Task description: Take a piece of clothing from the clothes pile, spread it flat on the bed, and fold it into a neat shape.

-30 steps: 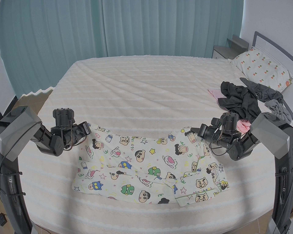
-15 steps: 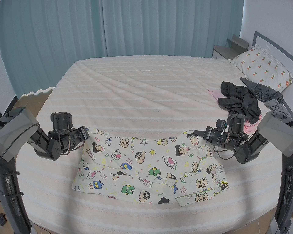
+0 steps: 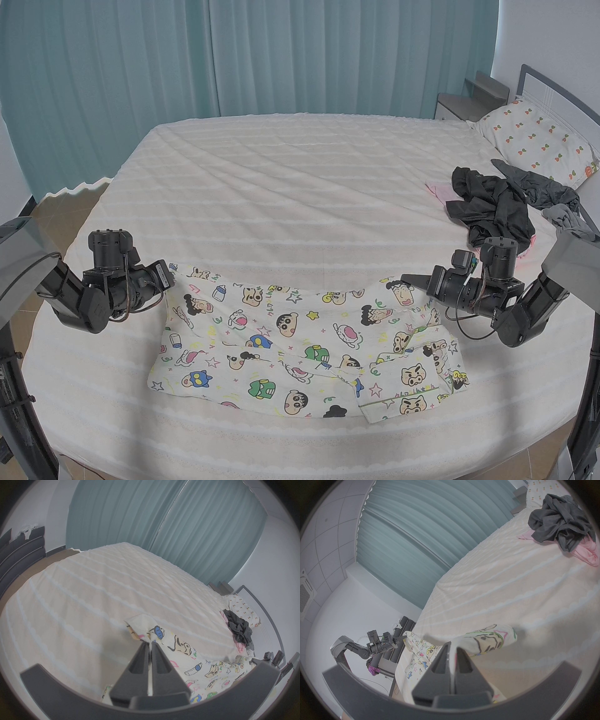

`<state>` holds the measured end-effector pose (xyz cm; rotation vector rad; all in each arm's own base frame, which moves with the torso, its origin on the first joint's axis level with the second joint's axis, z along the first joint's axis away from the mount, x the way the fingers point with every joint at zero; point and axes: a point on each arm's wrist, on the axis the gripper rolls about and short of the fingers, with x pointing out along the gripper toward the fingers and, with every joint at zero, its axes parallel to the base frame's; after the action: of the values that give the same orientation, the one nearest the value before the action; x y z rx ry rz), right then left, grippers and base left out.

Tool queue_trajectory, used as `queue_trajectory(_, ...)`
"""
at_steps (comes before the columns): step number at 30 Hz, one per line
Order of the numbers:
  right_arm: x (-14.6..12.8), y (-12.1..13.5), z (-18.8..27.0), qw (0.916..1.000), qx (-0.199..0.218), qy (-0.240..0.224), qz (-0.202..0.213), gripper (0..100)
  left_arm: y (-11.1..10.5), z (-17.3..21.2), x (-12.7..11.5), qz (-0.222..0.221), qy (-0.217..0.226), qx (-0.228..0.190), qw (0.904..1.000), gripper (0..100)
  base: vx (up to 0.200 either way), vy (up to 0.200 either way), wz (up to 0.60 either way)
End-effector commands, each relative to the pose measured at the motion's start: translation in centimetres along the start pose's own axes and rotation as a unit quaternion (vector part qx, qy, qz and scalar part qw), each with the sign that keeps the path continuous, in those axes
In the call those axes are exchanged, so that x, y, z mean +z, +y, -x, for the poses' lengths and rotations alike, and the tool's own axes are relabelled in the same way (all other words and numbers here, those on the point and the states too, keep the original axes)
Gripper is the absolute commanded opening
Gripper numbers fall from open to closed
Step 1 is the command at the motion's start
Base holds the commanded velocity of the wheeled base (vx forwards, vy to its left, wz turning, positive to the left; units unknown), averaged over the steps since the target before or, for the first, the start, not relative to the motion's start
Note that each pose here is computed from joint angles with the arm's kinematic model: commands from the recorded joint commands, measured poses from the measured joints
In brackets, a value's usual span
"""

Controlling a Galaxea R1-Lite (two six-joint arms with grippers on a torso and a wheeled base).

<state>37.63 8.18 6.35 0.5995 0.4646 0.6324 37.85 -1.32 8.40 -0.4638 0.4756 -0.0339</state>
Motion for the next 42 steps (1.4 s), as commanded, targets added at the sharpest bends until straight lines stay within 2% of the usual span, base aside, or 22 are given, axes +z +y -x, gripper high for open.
queue_trajectory(1, -0.8, 0.2, 0.9, 1.0000, 0.000, 0.006, -0.002, 0, 0.1, 1.5, -0.3, 0.001, 0.009, -0.004, 0.9999, 0, 0.000, 0.000, 0.00)
queue_trajectory(9, -2.1, 0.8, 2.8, 0.9994, 0.005, 0.035, -0.002, 0, 1.1, 2.1, -1.8, -0.004, 0.016, 0.001, 0.9999, 0, 0.000, 0.000, 0.00)
queue_trajectory(15, -4.3, 0.0, 3.7, 0.9973, -0.012, 0.069, 0.022, 0, 1.8, 2.7, -3.5, -0.005, 0.027, 0.005, 0.9996, 0, 0.000, 0.000, 0.00)
queue_trajectory(22, -7.5, -1.4, 4.7, 0.9911, -0.044, 0.121, 0.035, 0, 3.3, 2.9, -6.8, 0.002, 0.064, 0.013, 0.9979, 0, 0.000, 0.000, 0.00)
queue_trajectory(27, -8.2, -1.8, 4.8, 0.9895, -0.060, 0.128, 0.030, 0, 3.9, 3.0, -8.0, 0.008, 0.084, 0.005, 0.9964, 0, 0.000, 0.000, 0.00)
queue_trajectory(29, -9.1, -2.0, 5.2, 0.9870, -0.073, 0.141, 0.024, 0, 4.9, 3.3, -9.2, 0.018, 0.104, -0.004, 0.9944, 0, 0.000, 0.000, 0.00)
queue_trajectory(40, -9.9, -2.4, 5.4, 0.9847, -0.080, 0.154, 0.015, 0, 6.2, 2.9, -10.5, 0.034, 0.132, 0.001, 0.9906, 0, 0.000, 0.000, 0.00)
queue_trajectory(41, -9.8, -2.4, 5.4, 0.9847, -0.081, 0.153, 0.014, 100, 6.3, 3.0, -10.5, 0.036, 0.132, 0.003, 0.9906, 0, 0.000, 0.000, 0.00)
queue_trajectory(42, -9.8, -2.4, 5.5, 0.9849, -0.082, 0.152, 0.012, 100, 6.3, 3.0, -10.5, 0.037, 0.132, 0.003, 0.9905, 100, 0.000, 0.000, 0.00)
